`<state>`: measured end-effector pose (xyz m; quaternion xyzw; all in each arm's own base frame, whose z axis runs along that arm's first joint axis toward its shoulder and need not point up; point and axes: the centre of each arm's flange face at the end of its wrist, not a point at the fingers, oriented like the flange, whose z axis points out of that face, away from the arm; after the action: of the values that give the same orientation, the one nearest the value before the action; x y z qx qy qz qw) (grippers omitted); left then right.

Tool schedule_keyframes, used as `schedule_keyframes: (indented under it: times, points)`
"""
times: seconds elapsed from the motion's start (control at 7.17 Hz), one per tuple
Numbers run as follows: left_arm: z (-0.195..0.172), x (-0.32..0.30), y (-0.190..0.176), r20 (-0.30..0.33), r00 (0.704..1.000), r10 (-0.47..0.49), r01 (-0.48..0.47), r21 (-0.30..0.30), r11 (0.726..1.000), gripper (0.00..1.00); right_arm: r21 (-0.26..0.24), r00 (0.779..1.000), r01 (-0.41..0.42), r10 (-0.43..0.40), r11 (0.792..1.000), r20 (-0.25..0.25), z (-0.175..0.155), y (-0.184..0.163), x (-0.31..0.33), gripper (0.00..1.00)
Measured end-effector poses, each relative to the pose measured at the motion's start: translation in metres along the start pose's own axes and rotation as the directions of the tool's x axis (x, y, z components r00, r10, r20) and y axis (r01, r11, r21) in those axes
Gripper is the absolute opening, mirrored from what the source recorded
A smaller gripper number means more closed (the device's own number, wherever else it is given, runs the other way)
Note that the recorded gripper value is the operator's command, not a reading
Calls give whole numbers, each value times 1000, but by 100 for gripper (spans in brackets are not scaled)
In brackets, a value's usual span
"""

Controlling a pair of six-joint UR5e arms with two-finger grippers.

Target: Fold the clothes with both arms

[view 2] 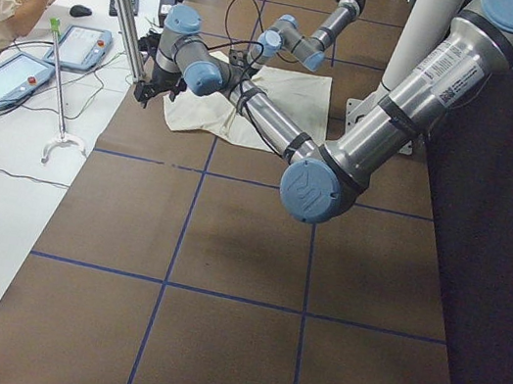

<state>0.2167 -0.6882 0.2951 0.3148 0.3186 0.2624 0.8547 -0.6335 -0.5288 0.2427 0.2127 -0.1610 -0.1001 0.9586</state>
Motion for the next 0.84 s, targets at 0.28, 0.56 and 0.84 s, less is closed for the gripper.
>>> schedule_keyframes:
  times: [0.28, 0.56, 0.84]
  points:
    - [0, 0, 0, 0, 1000, 2, -2, 4, 1000, 100, 1, 1000, -1, 1, 1000, 1, -1, 0, 0, 0]
    - [0, 0, 2, 0, 1000, -7, 7, 8, 1000, 100, 11, 1000, -10, 10, 1000, 6, -6, -8, 11, 0]
    - [-2, 1, 2, -2, 1000, -17, 17, 12, 1000, 100, 28, 1000, 8, -8, 1000, 3, -2, -5, 51, 0]
